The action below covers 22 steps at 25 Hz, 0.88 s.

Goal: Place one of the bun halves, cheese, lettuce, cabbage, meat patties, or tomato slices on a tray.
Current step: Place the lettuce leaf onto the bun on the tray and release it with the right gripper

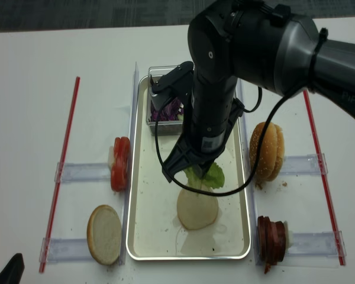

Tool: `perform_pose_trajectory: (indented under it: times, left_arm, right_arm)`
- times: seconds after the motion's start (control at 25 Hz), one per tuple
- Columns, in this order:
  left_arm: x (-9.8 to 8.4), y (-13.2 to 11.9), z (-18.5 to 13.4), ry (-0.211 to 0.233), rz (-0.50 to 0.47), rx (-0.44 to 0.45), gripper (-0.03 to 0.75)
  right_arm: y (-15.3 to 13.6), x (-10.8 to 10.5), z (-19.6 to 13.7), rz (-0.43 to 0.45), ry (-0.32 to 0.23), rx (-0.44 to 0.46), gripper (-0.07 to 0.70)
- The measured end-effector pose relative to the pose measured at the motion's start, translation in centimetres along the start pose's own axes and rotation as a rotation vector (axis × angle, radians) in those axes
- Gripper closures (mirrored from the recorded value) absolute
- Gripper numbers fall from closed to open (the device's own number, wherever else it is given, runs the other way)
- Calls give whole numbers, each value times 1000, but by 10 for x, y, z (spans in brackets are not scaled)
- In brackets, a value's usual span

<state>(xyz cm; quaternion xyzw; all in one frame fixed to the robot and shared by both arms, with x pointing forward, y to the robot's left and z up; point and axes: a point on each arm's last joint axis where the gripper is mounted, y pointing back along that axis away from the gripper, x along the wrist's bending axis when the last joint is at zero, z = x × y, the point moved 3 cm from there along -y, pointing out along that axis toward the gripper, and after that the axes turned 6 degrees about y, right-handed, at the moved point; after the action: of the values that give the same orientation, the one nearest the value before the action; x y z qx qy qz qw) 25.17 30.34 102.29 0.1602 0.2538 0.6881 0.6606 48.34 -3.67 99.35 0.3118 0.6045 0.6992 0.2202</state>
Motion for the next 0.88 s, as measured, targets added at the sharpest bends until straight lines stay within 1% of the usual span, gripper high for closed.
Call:
perform_pose_trajectory:
  times: [0.32, 0.8, 0.88]
  left_arm:
    - [0, 0, 0, 0, 0, 0, 118]
    - [0, 0, 0, 0, 0, 0, 118]
    - [0, 0, 0, 0, 0, 0, 118]
  right_arm:
    - [0, 4, 0, 29, -11, 1, 576]
    - [0, 5, 0, 33, -11, 1, 575]
    - [0, 5, 0, 33, -11, 1, 561]
